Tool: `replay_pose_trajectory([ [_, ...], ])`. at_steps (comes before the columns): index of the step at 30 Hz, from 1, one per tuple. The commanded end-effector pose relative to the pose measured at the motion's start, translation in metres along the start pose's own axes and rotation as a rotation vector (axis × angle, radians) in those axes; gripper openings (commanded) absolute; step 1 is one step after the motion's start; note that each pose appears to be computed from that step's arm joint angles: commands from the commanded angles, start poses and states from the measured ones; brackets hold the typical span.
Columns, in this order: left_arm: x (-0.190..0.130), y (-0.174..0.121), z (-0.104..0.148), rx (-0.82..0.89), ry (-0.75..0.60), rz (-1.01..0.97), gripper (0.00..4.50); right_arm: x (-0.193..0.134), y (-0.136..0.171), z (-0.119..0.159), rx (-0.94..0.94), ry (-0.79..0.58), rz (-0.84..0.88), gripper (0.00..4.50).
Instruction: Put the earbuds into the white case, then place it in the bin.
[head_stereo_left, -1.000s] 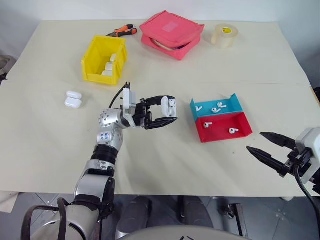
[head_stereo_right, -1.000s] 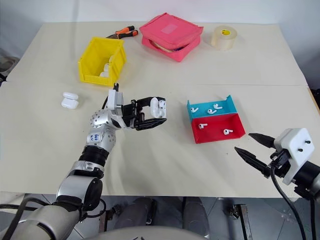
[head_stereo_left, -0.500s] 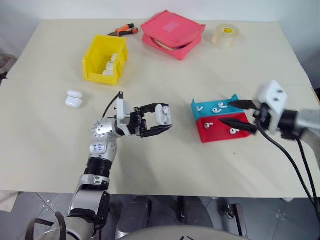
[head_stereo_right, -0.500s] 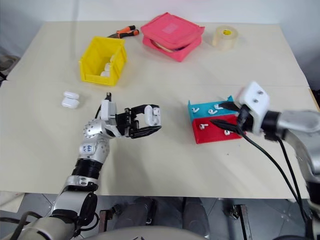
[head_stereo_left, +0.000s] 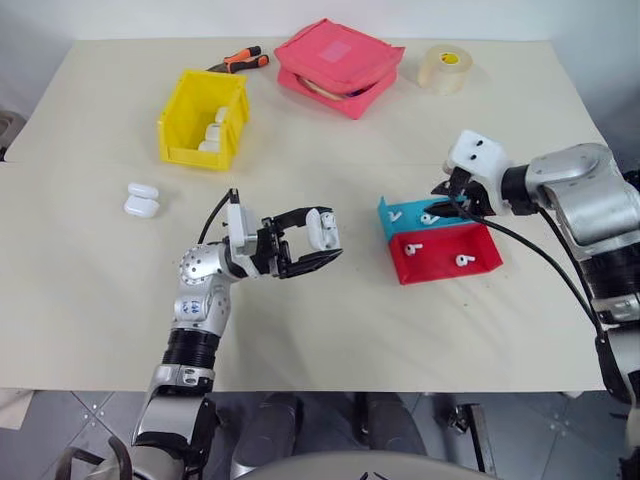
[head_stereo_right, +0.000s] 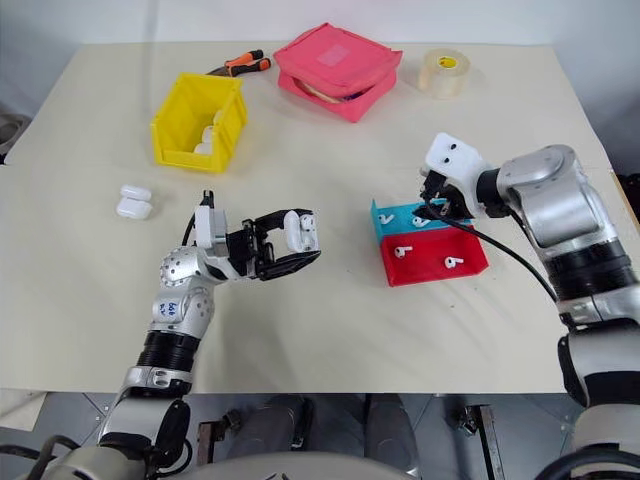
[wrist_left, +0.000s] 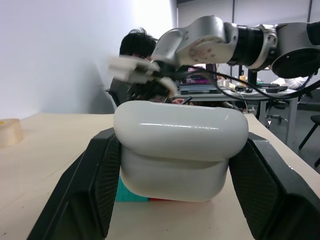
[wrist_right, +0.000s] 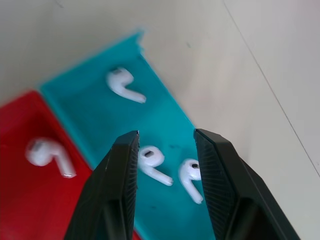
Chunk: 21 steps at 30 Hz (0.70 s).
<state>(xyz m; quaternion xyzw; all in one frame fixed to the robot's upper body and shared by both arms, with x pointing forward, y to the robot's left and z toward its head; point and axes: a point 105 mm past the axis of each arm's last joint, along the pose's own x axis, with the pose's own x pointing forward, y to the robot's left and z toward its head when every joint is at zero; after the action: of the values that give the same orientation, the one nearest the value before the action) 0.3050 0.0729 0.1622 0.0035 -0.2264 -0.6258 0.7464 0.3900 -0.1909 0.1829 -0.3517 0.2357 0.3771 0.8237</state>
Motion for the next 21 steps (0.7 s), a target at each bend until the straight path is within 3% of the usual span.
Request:
replay_pose_trajectory([
  [1,0.003,-0.001,0.008,0.031,-0.026,0.003,2.84,-0.002,-0.014,-0.003,0.007,0.074,-0.04,1.8],
  [7,0.002,-0.002,0.008,0.034,-0.028,0.015,2.84,0.003,-0.021,-0.008,0.045,0.136,-0.046,1.8],
  [21,0.001,-0.006,0.007,0.033,-0.031,0.019,2.84,0.015,-0.019,-0.009,0.09,0.14,-0.022,1.8],
])
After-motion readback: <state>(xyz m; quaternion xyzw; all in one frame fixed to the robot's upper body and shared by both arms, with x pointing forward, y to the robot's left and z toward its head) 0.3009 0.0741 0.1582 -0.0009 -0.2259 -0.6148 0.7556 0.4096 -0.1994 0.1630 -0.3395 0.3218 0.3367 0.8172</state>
